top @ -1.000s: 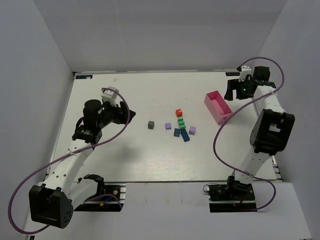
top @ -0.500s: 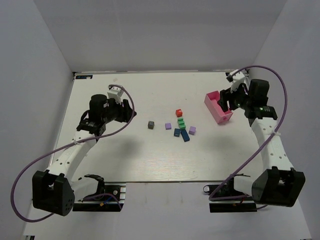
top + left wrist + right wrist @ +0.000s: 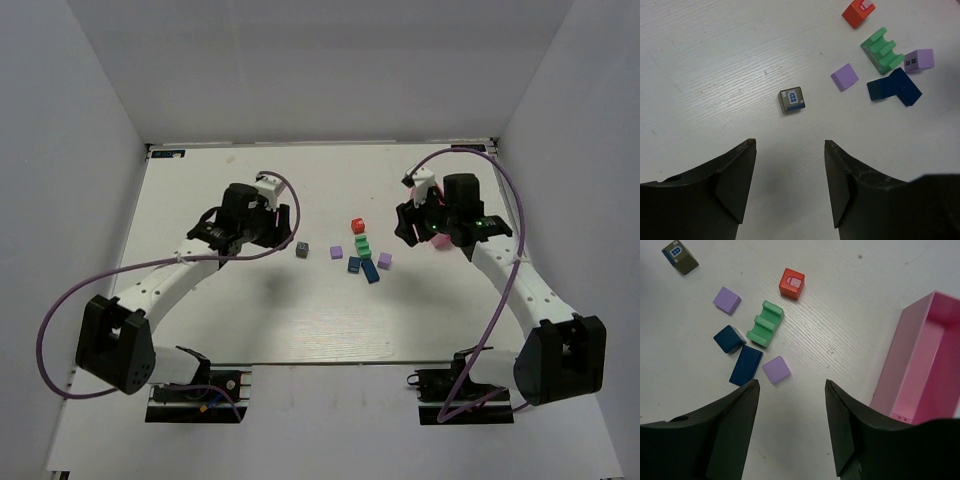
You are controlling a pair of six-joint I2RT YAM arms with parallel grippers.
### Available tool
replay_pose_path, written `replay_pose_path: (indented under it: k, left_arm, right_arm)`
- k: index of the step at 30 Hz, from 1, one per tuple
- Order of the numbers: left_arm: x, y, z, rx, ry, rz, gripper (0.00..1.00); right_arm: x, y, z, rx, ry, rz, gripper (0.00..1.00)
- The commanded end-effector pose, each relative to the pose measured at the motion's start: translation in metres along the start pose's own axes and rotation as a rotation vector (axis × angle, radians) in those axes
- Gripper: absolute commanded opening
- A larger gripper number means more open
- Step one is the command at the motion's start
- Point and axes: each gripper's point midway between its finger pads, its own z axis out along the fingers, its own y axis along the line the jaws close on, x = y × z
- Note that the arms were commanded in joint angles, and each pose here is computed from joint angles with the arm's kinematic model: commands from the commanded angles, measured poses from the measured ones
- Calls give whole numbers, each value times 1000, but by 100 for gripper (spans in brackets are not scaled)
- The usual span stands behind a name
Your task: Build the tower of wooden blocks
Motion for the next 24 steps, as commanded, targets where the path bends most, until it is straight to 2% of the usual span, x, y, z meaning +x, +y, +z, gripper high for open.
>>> replay_pose_path:
  k: [1,7,8,10,13,15,24]
  left_arm:
    - [-15,1,5,-99,1,21,67]
    - [-4,6,35,-192,70,18,60]
    - [-5,2,38,-184,73,25,59]
    - [-5,3,47,-210,82,23,59]
    - [-1,-1,56,-232,99,31,59]
    - [8,-4,63,-256,119,29,59]
    - [13,-18,80,-289,121,14,61]
  right_arm:
    - [-15,-4,2,60,-5,5,61]
    - [-29,7,3,56,-9,43,55]
    - [-29,9,3,56,-12,42,50]
    - [-25,12,4,51,-12,43,50]
    - [-22,13,8,55,-14,35,42]
    - [-20,12,9,61,-3,36,31]
    - [-21,16,6,59,-23,22,30]
